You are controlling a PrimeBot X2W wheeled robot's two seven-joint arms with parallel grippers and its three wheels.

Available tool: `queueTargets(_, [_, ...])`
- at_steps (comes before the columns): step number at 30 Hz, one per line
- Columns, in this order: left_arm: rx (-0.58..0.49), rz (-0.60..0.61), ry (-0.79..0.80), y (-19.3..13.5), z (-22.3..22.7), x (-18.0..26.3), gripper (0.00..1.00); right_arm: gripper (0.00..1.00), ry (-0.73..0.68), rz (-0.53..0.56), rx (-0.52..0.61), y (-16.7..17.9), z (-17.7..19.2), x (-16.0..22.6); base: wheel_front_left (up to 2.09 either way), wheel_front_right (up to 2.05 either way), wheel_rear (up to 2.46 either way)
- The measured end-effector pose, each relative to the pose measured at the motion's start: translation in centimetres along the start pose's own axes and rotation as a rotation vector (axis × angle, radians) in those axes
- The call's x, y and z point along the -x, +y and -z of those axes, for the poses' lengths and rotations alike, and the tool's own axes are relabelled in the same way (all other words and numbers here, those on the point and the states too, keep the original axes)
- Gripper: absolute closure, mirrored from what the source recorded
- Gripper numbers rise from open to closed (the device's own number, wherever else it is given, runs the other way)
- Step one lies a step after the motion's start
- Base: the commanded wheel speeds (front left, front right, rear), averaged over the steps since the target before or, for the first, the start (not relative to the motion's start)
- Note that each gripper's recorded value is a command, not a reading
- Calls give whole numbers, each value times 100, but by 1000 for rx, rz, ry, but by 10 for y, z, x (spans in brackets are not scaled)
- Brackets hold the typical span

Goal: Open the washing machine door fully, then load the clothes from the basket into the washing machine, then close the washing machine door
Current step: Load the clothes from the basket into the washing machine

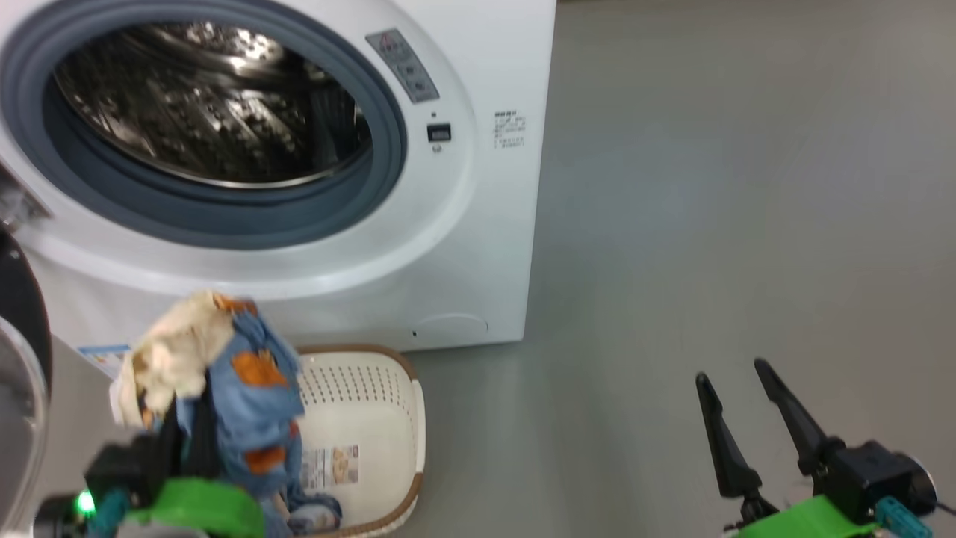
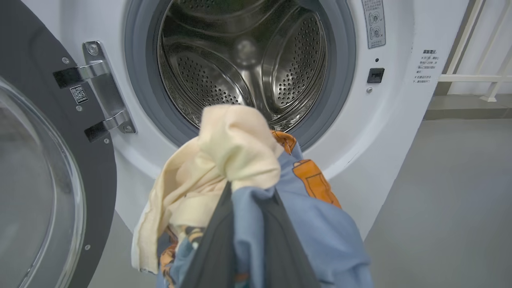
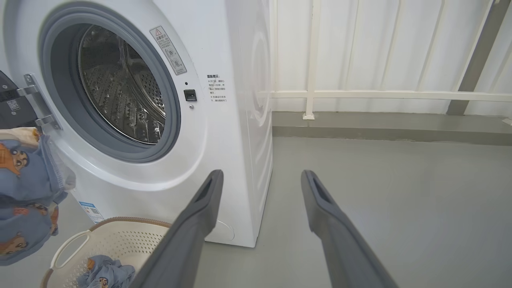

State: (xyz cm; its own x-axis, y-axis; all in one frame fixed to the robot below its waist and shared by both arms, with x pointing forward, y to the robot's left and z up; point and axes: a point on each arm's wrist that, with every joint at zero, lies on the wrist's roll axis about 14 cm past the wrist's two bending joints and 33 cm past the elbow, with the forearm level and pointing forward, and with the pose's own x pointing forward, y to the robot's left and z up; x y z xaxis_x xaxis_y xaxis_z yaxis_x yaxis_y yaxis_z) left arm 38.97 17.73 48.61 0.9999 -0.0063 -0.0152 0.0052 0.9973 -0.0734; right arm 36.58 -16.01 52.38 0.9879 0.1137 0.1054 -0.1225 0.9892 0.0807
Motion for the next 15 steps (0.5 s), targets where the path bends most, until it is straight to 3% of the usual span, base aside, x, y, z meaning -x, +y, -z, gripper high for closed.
queueTargets(15, [54,109,-25,-14,-9,-157,100,0,6,-68,-11,13,27,-68,0,0,0])
